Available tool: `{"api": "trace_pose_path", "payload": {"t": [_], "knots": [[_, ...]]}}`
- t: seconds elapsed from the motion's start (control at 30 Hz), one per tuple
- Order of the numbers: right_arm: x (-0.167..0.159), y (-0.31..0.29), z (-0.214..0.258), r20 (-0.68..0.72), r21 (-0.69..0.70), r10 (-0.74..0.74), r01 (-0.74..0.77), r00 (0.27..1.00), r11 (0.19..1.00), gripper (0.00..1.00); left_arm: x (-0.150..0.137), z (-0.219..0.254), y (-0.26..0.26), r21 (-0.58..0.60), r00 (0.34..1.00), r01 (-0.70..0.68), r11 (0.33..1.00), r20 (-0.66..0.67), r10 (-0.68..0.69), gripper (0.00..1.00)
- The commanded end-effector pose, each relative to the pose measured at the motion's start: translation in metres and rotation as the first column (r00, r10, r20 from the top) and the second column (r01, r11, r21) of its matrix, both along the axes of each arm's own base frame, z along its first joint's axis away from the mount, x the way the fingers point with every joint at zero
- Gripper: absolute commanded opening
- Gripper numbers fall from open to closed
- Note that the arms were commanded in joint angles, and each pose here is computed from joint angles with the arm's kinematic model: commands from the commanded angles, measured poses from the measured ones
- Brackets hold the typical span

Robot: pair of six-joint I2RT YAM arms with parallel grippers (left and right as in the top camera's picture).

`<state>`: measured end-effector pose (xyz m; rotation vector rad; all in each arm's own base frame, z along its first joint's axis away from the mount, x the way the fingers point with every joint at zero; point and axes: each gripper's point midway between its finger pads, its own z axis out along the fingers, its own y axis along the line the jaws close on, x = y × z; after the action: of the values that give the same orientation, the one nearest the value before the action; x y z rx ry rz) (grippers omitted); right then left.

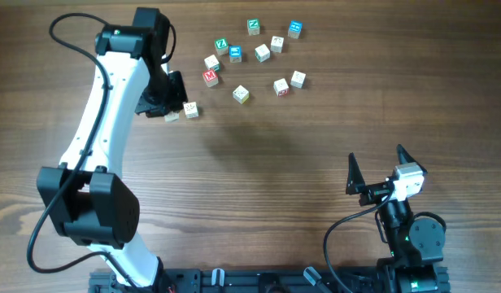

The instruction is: Form a tower

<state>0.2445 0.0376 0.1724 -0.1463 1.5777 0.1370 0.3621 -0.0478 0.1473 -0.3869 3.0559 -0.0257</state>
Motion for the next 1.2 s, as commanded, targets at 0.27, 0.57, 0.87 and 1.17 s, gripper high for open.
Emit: {"api": "trace_pose_path", "payload": {"t": [0.27, 0.57, 0.87, 1.17], "knots": [[-0.001, 0.002, 0.002, 0.011, -0.012, 0.012, -0.012, 1.0, 1.0, 1.0, -0.004, -0.082, -0.011, -0.061, 1.0, 0.026, 0.998, 0.006, -0.026, 0.31], [-0.001, 0.002, 0.002, 0.011, -0.013, 0.012, -0.012, 1.0, 1.0, 1.0, -0.006, -0.105, -0.011, -0.062, 1.0, 0.027, 0.998, 0.012, -0.026, 0.27], [-0.001, 0.002, 0.002, 0.011, -0.013, 0.012, -0.012, 1.0, 1.0, 1.0, -0.002, -0.105, -0.011, -0.064, 0.999, 0.028, 0.998, 0.028, -0.026, 0.16], [-0.001, 0.002, 0.002, 0.011, -0.013, 0.012, -0.012, 1.0, 1.0, 1.0, -0.002, -0.105, -0.011, -0.064, 0.999, 0.028, 0.998, 0.028, -0.026, 0.34]]}}
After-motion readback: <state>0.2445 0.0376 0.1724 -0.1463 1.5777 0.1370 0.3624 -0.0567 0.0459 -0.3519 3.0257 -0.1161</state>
